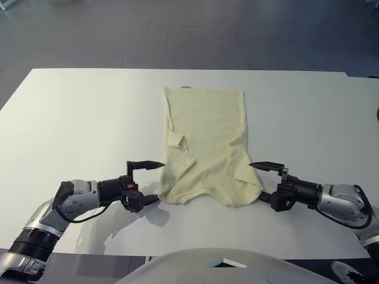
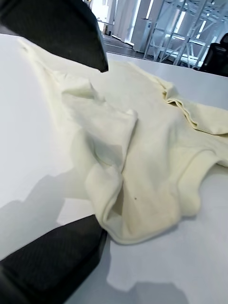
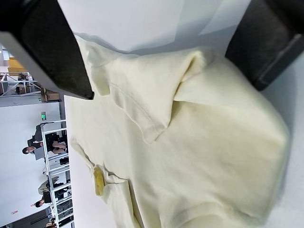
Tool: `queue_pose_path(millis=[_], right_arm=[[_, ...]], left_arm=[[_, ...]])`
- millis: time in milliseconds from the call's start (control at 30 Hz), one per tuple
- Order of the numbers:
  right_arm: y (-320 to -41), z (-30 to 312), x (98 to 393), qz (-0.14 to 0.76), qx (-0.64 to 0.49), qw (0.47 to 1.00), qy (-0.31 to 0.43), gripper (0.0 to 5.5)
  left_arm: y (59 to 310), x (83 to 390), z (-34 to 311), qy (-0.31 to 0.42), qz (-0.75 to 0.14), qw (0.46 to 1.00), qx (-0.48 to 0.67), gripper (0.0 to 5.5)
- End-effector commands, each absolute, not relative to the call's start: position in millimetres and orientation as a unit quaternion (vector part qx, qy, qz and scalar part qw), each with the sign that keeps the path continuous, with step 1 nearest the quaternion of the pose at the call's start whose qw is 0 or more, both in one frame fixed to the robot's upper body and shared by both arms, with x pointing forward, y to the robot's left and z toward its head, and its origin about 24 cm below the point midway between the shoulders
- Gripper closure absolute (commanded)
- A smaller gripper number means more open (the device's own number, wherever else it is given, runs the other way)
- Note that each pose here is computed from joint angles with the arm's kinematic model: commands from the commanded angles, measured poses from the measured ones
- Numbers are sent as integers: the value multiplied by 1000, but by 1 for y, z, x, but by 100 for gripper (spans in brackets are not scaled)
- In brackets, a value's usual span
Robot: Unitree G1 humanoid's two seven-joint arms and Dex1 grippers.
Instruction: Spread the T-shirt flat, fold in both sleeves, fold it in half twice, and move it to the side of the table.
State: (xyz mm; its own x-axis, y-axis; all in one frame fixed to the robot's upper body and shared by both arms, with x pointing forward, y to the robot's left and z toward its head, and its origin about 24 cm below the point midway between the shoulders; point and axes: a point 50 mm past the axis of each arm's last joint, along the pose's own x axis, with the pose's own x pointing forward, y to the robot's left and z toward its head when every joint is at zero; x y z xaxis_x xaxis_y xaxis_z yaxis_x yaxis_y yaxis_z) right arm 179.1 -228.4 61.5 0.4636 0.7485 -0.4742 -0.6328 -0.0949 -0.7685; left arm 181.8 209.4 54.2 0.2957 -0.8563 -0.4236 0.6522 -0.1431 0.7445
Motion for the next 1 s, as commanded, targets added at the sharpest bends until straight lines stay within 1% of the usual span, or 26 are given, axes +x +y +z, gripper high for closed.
queue_pose_path(millis=[33, 233, 500, 567, 600, 800, 900, 1000], right_arm=[[-231, 48, 172, 538, -533, 653, -17, 160], [-231, 46, 170, 545, -532, 648, -17, 262], [-231, 43, 170, 549, -531, 645, -12, 404], [-231, 43, 170, 550, -531, 645, -12, 429], [-231, 43, 171, 550, -531, 645, -11, 450], [-228, 47, 172, 558, -524, 644, -16, 543], [-224, 55, 170, 566, -506, 650, -19, 550], [-215, 70, 166, 579, -468, 667, -15, 550]], left_arm=[[213, 173, 29, -49, -634, 592, 495, 62], [213, 176, 23, -44, -643, 576, 504, 175], [209, 171, 18, -53, -663, 557, 498, 331], [209, 170, 17, -52, -667, 553, 497, 359], [210, 170, 16, -50, -668, 552, 497, 382], [213, 168, 11, -38, -667, 556, 495, 478], [213, 170, 17, -43, -659, 579, 478, 513], [210, 172, 31, -58, -654, 610, 444, 549]])
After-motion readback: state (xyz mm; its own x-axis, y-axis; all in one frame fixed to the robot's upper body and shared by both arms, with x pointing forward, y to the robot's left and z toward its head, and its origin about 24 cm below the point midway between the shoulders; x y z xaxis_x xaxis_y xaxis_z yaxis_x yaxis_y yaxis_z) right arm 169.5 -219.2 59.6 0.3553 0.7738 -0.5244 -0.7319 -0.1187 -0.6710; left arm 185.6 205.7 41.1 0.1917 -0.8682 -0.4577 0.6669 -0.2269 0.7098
